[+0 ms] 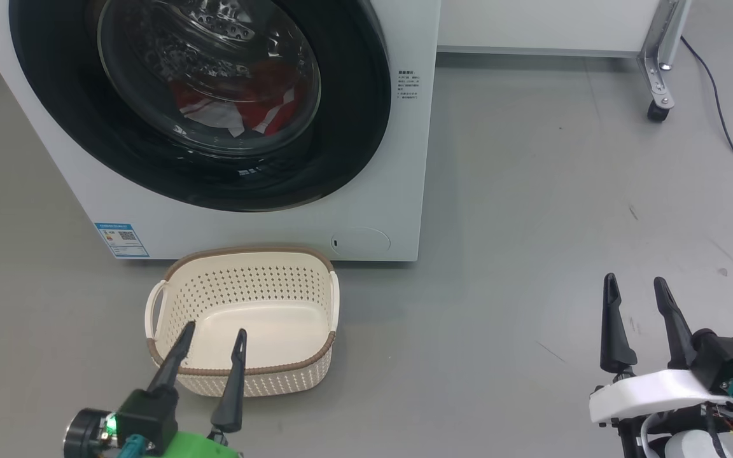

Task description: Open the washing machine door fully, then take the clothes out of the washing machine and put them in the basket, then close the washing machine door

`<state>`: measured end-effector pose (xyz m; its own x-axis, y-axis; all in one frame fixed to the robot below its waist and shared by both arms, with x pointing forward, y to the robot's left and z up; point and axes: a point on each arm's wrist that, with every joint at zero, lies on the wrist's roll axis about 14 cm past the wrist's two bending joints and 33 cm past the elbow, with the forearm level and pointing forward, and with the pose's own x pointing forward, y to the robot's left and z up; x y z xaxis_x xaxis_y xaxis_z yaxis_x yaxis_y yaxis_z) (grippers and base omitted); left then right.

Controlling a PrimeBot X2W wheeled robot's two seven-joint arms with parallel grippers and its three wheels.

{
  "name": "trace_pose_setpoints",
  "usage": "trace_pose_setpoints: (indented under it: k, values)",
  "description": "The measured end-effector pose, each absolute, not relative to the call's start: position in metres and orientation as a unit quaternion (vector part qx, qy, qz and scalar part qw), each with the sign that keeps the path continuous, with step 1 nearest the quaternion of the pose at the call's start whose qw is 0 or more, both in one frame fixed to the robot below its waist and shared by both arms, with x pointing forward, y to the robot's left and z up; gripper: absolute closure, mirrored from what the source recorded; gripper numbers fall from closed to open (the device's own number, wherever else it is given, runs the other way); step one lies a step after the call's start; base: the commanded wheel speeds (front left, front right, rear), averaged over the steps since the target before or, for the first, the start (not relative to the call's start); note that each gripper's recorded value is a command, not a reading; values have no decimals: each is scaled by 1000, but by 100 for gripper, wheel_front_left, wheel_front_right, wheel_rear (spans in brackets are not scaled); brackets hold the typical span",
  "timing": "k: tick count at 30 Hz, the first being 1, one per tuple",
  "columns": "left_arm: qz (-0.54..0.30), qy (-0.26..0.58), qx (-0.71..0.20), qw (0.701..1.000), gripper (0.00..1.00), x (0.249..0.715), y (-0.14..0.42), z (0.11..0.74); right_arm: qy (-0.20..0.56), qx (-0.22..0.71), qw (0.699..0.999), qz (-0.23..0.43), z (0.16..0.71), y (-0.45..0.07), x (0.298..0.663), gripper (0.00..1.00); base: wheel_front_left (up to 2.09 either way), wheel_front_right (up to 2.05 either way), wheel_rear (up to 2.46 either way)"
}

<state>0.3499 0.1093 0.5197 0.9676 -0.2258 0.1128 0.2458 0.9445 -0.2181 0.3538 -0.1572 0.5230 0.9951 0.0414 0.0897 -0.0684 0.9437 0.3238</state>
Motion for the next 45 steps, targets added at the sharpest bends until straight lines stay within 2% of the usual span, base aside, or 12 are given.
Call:
trace_pose_setpoints:
  k: [6, 25, 45]
  values:
    - [-136, -24, -73, 988, 0, 341, 98, 502, -32, 104, 994, 28, 515, -155, 349, 0, 0, 0, 0]
    - [-78, 4, -118, 990, 0, 346, 118, 485, 18, 100, 994, 26, 490, -152, 346, 0, 0, 0, 0]
    - [-72, 8, -123, 990, 0, 350, 119, 483, 34, 97, 994, 33, 482, -147, 346, 0, 0, 0, 0]
